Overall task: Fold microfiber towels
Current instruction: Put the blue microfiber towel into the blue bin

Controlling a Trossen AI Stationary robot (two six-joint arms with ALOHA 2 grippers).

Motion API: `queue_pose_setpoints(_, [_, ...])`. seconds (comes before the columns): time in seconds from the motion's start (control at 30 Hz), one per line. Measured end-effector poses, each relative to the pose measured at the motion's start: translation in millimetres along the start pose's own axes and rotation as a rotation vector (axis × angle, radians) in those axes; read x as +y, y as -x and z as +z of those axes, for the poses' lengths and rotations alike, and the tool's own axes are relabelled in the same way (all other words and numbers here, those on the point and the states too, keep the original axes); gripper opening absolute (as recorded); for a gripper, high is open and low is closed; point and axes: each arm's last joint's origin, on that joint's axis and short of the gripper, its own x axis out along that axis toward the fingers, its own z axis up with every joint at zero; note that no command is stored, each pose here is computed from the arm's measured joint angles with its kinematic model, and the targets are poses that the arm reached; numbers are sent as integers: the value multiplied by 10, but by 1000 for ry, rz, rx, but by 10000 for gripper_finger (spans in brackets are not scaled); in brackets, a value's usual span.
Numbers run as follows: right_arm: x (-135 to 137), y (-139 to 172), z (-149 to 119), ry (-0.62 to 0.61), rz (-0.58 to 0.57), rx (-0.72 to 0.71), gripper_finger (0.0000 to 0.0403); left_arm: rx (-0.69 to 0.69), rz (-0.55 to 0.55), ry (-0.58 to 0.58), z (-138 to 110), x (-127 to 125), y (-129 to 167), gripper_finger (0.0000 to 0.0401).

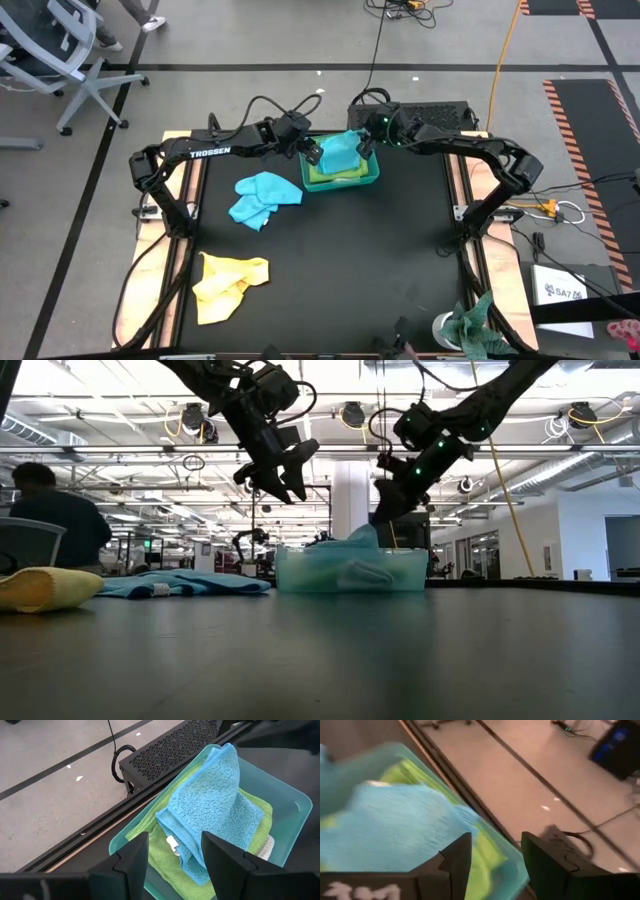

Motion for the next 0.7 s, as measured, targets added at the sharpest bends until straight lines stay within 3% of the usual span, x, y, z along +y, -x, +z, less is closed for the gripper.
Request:
queue_pose_setpoints(0.13, [91,114,40,-62,200,-14,166,2,-6,-58,-10,-25,3,184])
queue_pose_setpoints(0.3, [248,178,-97,18,386,127,161,15,-12,-106,-32,-39,-21,184])
queue_pose_setpoints(0.43, [338,177,-183,219,369,194,160,11,-12,-85,-27,-34,-20,184])
queue_pose_setpoints(0.57, [400,172,-137,430,310,139,160,11,-12,-82,-28,-37,-18,184])
queue_pose_setpoints(0.7, [463,146,-148,493,328,135,160,14,-11,-80,-30,-35,-18,184])
